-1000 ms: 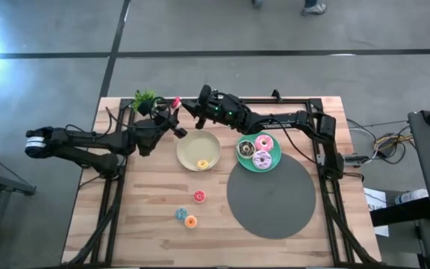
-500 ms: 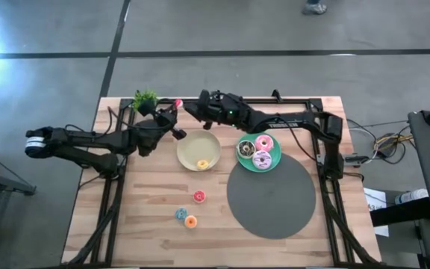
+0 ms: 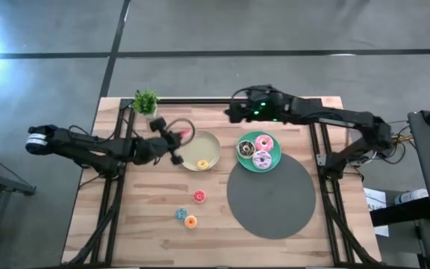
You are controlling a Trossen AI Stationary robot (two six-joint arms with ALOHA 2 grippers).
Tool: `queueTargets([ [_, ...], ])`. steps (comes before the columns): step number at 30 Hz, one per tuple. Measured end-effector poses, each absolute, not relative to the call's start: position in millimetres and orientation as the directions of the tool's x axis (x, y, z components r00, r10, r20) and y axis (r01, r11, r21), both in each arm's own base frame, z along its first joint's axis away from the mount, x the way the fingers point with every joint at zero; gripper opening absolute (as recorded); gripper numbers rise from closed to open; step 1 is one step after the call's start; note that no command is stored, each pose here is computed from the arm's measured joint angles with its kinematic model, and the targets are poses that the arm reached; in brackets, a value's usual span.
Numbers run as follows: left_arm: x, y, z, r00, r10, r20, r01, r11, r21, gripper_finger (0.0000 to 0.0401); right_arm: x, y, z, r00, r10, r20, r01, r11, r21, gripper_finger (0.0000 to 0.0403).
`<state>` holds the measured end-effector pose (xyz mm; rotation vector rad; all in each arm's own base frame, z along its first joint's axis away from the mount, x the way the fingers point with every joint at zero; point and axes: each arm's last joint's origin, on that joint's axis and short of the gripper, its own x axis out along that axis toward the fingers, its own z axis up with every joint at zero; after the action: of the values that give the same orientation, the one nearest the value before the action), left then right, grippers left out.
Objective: Pick & Place donuts
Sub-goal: Put the small red donut on the white plate
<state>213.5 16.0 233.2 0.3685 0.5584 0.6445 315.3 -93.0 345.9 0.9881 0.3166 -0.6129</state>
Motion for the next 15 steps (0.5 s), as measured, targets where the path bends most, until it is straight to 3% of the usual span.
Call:
queueTargets([
  [8, 216.0, -3.4, 190.0, 0.706, 0.486, -0.516, -0.218, 0.842, 0.494, 0.0002, 270.3, -82.2, 345.3, 0.758, -0.400, -0.515, 0.644, 0.340, 0.685, 0.0210],
  [15, 239.5, -5.6, 166.6, 0.657, 0.428, -0.621, -0.109, 0.869, 0.483, 0.0002, 263.2, -80.4, 323.2, 0.756, -0.407, -0.512, 0.635, 0.269, 0.724, 0.0210],
])
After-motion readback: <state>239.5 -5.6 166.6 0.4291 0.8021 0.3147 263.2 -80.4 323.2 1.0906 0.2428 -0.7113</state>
